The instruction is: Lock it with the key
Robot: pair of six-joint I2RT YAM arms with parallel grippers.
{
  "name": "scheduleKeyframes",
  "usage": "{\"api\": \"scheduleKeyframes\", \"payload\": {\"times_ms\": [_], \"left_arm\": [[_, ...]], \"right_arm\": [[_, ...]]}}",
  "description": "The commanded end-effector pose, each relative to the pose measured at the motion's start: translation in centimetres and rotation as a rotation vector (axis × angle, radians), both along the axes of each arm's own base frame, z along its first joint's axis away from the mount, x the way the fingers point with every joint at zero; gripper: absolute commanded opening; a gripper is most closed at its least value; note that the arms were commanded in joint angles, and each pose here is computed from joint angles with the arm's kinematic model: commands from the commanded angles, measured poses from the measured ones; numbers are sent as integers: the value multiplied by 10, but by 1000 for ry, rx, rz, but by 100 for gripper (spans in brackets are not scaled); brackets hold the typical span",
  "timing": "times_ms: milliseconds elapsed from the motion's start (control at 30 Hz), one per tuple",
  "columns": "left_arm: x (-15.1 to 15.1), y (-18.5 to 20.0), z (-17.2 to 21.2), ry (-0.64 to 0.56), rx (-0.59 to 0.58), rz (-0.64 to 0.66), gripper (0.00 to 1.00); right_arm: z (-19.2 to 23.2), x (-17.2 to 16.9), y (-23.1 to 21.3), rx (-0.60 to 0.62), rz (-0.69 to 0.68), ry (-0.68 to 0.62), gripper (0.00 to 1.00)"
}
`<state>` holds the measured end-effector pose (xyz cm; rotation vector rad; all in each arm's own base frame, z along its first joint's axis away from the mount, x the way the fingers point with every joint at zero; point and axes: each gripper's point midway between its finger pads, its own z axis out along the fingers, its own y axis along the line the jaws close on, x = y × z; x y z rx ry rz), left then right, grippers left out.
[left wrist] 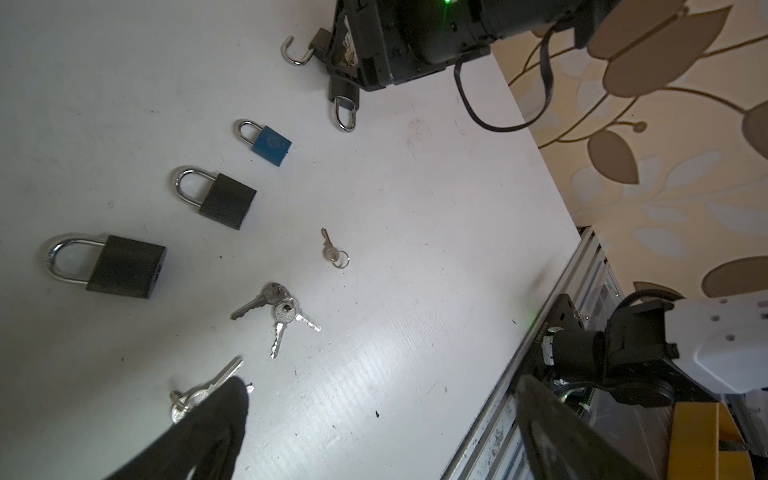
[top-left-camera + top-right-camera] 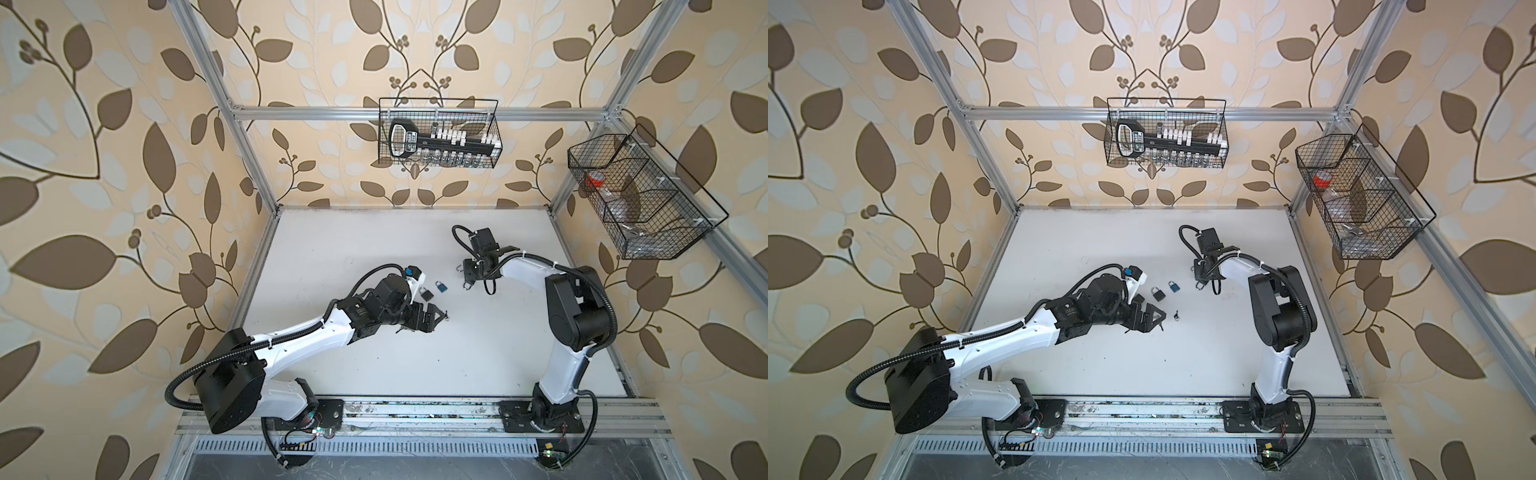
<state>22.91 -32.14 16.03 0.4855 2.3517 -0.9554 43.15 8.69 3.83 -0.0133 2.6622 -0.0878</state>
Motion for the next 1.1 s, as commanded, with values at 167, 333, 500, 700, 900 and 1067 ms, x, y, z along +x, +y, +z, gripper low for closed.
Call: {"api": "scheduleKeyframes", "payload": {"times_ms": [167,333,500,700,900,1067], "left_arm": [[4,-4,24,-90,2,-12,99],[2,-4,25,-88,0,-16,99],[1,-4,27,-86,-5,-21,99],[0,-6,27,-83,-13,-30,99],[-2,-9,28,-76,-23,-41,99],[-3,-6,28,-75,-23,-36,99]], "right_arm": [[-12,5,-4,-40,-12,33,57],[-17,4,-13,-82,-29,45,58],[-17,0,-23,-70,-58,50,59],[-16,-15,-28,-18,-88,54,59],[-18,-36,-31,19,-109,62,58],[-17,-55,-28,68,-120,63,57]]}}
